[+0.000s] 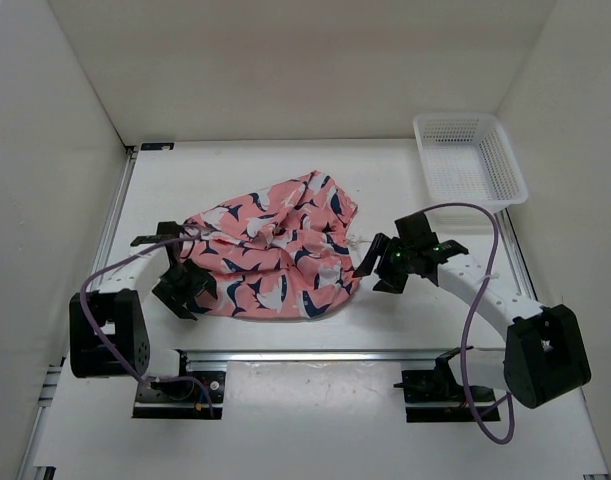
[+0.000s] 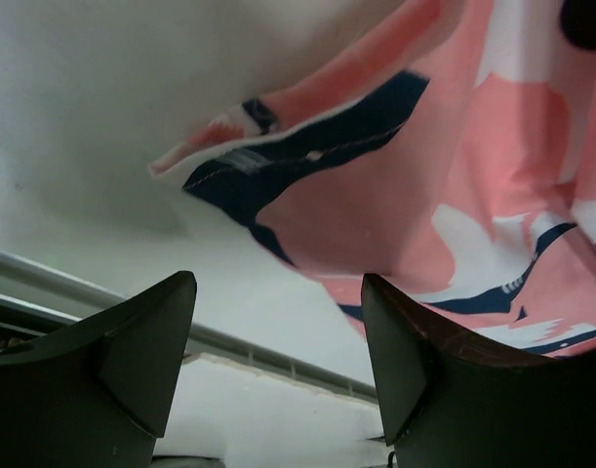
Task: Fold and stack the shorts
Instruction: Flatten the shorts out
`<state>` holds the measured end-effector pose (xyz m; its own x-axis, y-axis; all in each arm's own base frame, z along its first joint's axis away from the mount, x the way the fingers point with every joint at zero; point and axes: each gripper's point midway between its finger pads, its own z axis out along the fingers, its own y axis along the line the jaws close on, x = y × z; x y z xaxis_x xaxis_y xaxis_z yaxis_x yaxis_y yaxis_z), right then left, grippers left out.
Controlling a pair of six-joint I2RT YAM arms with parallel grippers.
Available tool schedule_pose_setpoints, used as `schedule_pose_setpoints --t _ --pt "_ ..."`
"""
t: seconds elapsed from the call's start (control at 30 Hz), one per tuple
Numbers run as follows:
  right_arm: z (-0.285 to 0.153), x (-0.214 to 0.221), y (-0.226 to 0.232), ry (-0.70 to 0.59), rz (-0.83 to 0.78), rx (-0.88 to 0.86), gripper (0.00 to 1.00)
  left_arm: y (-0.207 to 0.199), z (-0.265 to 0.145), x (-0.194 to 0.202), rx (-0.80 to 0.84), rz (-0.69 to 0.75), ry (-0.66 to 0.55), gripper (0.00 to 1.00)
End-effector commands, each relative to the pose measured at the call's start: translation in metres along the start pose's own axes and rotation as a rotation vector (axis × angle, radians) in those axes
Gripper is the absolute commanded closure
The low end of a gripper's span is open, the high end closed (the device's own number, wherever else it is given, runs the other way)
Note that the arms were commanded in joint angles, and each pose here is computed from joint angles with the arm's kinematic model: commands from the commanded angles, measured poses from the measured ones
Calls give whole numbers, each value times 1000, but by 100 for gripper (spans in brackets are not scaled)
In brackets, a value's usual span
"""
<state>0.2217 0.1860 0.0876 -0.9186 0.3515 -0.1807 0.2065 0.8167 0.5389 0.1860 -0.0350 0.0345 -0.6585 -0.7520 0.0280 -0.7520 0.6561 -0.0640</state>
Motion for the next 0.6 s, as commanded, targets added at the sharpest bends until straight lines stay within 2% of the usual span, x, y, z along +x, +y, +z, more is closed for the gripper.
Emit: schedule_pose_setpoints --t 0.0,0.2,0.3,0.33,0.37,0.4,0.5,0.53,0.57 --pt "12 5 17 61 80 -117 29 -16 7 -13 66 -34 -34 21" --pt "36 8 4 95 100 -80 31 -16 26 -18 32 -38 -3 21" --pt "49 1 4 95 67 -55 34 -26 20 -32 46 -35 -43 44" --pt "53 -1 1 90 60 -43 37 -27 21 -35 40 -36 -50 67" --pt "56 -1 7 93 45 -50 40 -27 21 -38 31 -36 -57 80" --pt "63 -4 10 90 34 -43 50 -33 17 -43 45 -35 -71 90" --pt "75 -9 12 95 20 -16 75 -39 14 -49 55 -34 -80 90" --pt "75 -21 22 73 15 -15 96 -42 9 -52 63 -34 -87 90" --pt "74 -30 22 57 11 1 100 -43 6 -52 61 -34 -85 90"
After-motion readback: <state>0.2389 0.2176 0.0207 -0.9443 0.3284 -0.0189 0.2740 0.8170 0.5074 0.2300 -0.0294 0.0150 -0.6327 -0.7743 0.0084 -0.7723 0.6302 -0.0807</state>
